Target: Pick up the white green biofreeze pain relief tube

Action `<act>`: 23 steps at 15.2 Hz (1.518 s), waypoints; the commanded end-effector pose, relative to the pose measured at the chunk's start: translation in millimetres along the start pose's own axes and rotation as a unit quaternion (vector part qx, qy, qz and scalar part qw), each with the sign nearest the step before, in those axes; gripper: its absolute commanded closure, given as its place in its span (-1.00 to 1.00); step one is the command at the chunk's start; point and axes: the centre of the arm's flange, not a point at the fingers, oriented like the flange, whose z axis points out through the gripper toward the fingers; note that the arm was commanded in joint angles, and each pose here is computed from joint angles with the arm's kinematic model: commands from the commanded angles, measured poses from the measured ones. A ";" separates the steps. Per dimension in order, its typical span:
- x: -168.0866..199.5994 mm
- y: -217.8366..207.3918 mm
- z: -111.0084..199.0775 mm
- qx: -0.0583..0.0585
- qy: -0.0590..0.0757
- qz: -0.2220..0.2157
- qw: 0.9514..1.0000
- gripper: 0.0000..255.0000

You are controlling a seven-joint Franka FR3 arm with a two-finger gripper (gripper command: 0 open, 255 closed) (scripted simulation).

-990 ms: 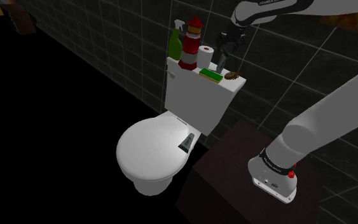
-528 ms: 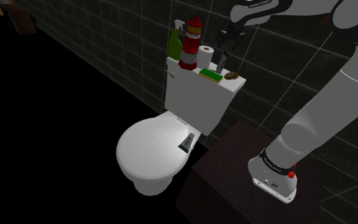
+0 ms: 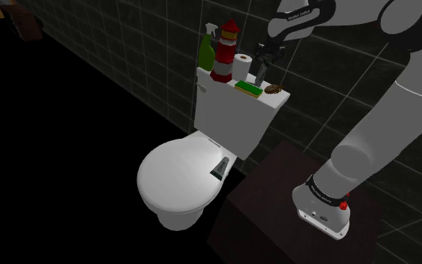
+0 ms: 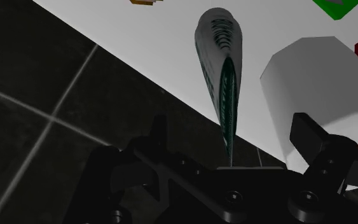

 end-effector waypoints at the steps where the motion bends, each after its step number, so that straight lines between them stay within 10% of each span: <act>1: -0.9 0.1 4.6 0.000 0.000 0.000 1.000 -1.00; 2: -0.9 0.1 4.6 0.000 0.000 0.000 1.000 -1.00; 3: -0.6 -0.3 5.1 0.000 0.000 0.000 1.000 1.00; 23: 17.8 1.8 -50.4 0.000 0.000 0.000 1.000 1.00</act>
